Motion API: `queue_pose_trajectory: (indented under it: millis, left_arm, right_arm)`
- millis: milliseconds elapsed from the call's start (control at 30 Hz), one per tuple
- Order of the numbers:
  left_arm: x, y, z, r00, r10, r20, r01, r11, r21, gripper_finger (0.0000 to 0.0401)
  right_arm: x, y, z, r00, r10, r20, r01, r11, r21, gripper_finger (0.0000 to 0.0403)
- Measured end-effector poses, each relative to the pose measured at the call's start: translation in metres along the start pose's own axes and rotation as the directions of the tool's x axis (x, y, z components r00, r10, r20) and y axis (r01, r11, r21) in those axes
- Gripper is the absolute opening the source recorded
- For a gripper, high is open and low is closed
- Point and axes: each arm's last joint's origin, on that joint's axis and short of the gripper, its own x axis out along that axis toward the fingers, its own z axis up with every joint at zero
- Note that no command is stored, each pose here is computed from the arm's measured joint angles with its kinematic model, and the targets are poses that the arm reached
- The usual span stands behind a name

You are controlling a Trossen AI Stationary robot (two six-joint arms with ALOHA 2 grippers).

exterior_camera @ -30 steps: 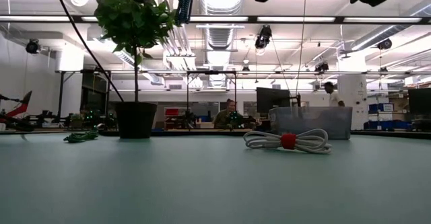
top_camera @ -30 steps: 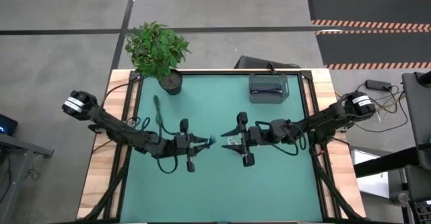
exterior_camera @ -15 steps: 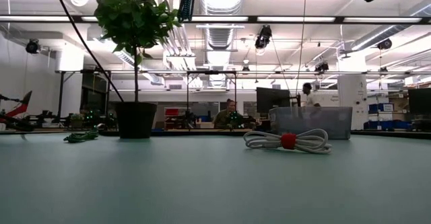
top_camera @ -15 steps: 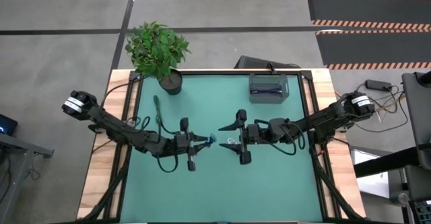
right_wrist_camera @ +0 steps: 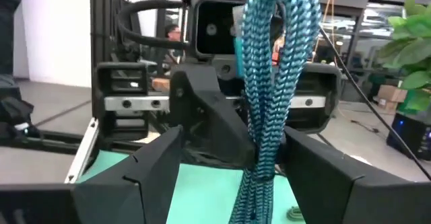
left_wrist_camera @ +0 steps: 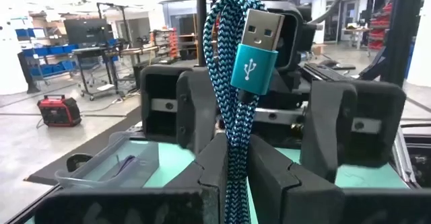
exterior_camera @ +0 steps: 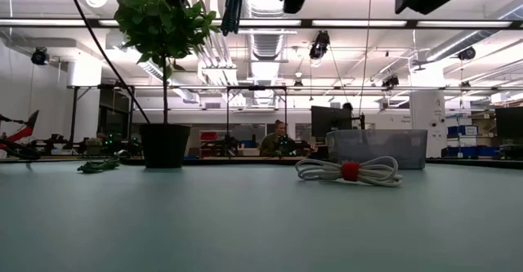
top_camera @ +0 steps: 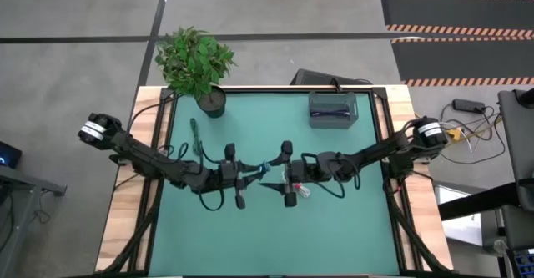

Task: Pick and place USB-C Cables
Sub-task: Put the blue charger cable into the bin

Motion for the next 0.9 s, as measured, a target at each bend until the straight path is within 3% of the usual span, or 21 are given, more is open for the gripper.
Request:
queue_pose_trajectory:
  millis: [500, 700, 900]
  left_arm:
    - [-0.001, -0.001, -0.006, 0.999, -0.012, -0.052, 0.013, 1.0, 0.025, 0.0028]
    - [-0.001, -0.001, -0.006, 0.999, -0.013, -0.05, 0.014, 1.0, 0.017, 0.0028]
    - [-0.001, -0.001, -0.006, 0.999, -0.016, -0.048, 0.017, 1.0, 0.026, 0.0029]
  right_arm:
    - [0.015, 0.001, 0.015, 0.998, 0.057, -0.038, -0.056, 0.998, 0.011, 0.0223]
    - [0.016, 0.0, 0.016, 0.998, 0.048, -0.032, -0.048, 0.999, -0.017, 0.0168]
    - [0.017, -0.001, 0.018, 0.999, 0.039, -0.029, -0.04, 0.999, -0.029, 0.0075]
